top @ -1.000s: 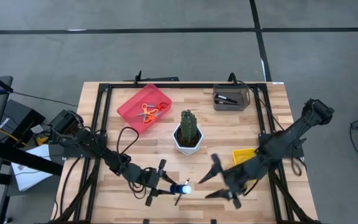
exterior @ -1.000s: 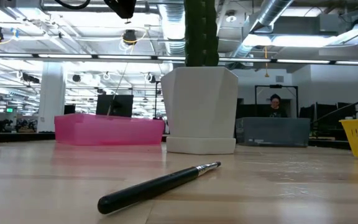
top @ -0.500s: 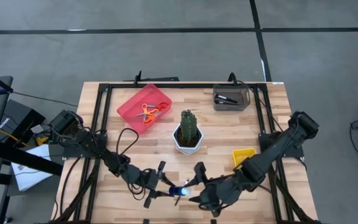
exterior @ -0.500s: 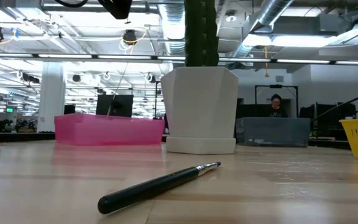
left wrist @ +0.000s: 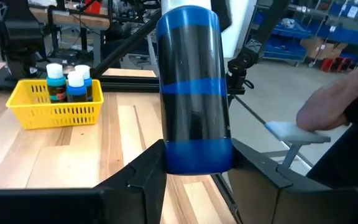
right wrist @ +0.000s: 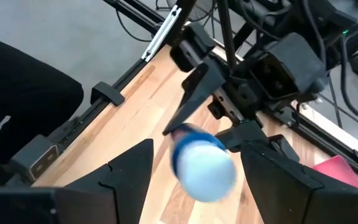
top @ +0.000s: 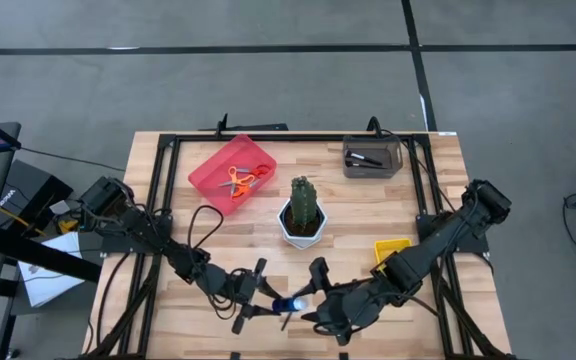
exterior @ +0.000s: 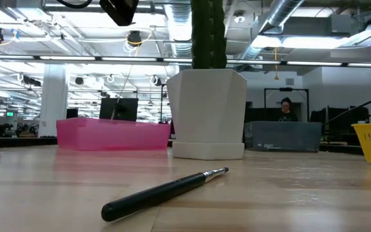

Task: Pick & Place Paint Supplies
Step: Put the blue paint bottle into the yellow bin, then put the foundation brush into the black bin

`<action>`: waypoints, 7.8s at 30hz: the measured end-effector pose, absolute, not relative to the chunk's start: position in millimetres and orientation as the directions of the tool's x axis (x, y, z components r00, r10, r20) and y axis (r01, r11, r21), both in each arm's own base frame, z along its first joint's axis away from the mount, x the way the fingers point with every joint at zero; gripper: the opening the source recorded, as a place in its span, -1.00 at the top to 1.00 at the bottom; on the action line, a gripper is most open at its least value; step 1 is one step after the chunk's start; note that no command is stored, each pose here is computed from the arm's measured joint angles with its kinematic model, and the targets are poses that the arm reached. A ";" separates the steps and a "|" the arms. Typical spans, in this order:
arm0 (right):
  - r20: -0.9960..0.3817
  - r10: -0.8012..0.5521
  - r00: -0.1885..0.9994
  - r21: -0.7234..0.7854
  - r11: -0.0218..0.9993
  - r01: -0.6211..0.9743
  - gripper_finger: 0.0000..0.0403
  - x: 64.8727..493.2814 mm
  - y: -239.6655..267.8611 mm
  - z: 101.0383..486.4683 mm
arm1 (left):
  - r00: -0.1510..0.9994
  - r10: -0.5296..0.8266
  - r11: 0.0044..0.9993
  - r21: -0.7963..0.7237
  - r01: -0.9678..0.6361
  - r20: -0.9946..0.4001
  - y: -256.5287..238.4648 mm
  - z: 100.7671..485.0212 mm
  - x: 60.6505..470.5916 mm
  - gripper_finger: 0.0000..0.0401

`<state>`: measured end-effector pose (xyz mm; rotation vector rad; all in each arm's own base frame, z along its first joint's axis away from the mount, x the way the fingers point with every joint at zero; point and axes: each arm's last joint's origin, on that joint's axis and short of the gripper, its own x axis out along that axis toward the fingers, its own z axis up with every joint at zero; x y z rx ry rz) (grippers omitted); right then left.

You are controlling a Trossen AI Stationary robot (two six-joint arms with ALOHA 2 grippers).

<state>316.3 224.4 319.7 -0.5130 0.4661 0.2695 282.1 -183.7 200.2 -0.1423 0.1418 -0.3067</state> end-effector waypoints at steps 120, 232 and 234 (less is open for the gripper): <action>-0.982 0.000 0.190 0.036 0.983 0.183 0.45 201.3 118.6 347.4 | 0.833 -0.341 0.935 -0.063 0.349 -0.435 -144.0 230.3 247.4 -0.11; -0.983 -0.066 0.170 -0.023 0.970 0.240 -0.14 206.6 90.6 254.2 | 0.826 -0.333 0.939 -0.083 0.333 -0.455 -141.8 230.1 245.6 -0.11; -0.965 -0.073 0.254 -0.019 0.978 0.209 -0.14 213.8 92.7 264.4 | 0.826 -0.333 0.939 -0.083 0.333 -0.455 -141.8 230.1 245.6 -0.11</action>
